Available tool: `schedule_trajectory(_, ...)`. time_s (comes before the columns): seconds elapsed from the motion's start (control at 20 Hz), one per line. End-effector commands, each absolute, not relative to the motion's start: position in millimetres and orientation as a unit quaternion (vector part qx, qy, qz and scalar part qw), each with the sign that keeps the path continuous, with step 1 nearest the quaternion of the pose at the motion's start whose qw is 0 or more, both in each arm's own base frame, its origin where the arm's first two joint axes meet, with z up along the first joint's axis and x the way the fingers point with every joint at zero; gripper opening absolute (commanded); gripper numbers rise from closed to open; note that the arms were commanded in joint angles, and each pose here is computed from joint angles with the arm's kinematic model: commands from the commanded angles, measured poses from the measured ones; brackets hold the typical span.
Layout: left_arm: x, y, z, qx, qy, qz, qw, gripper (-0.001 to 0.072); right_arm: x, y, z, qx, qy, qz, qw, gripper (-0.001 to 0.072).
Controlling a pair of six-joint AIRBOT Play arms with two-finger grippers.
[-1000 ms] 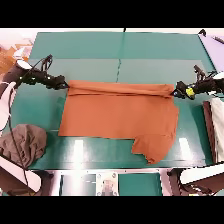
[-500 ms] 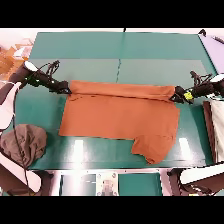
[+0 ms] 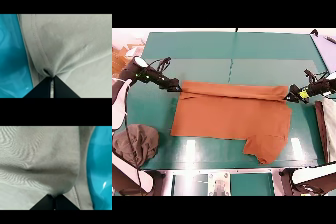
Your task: Fold the shirts.
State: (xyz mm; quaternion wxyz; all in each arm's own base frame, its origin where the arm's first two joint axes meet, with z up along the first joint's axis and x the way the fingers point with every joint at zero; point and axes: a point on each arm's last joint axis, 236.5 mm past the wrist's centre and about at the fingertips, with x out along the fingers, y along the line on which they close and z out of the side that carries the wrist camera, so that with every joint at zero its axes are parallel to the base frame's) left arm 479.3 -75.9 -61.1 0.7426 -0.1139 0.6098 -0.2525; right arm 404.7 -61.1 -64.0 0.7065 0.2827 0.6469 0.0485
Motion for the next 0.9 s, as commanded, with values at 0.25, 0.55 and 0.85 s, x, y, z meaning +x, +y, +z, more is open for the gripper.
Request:
schedule_trajectory(0.25,470.9,-74.4,-56.5,-0.101,0.624,-0.261,0.730,0.0027,377.6,-65.0,-69.8,0.259,0.690,0.043,0.674,0.0021)
schedule_trajectory(0.55,463.1,-75.9,-57.3,-0.109,0.637,-0.261,0.717,0.0193,372.7,-57.7,-74.3,0.266,0.699,0.038,0.663,0.0214)
schedule_trajectory(0.85,412.6,-70.5,-44.2,-0.144,0.730,-0.228,0.629,0.0479,357.6,-63.3,-55.7,0.280,0.703,0.030,0.653,0.0283)
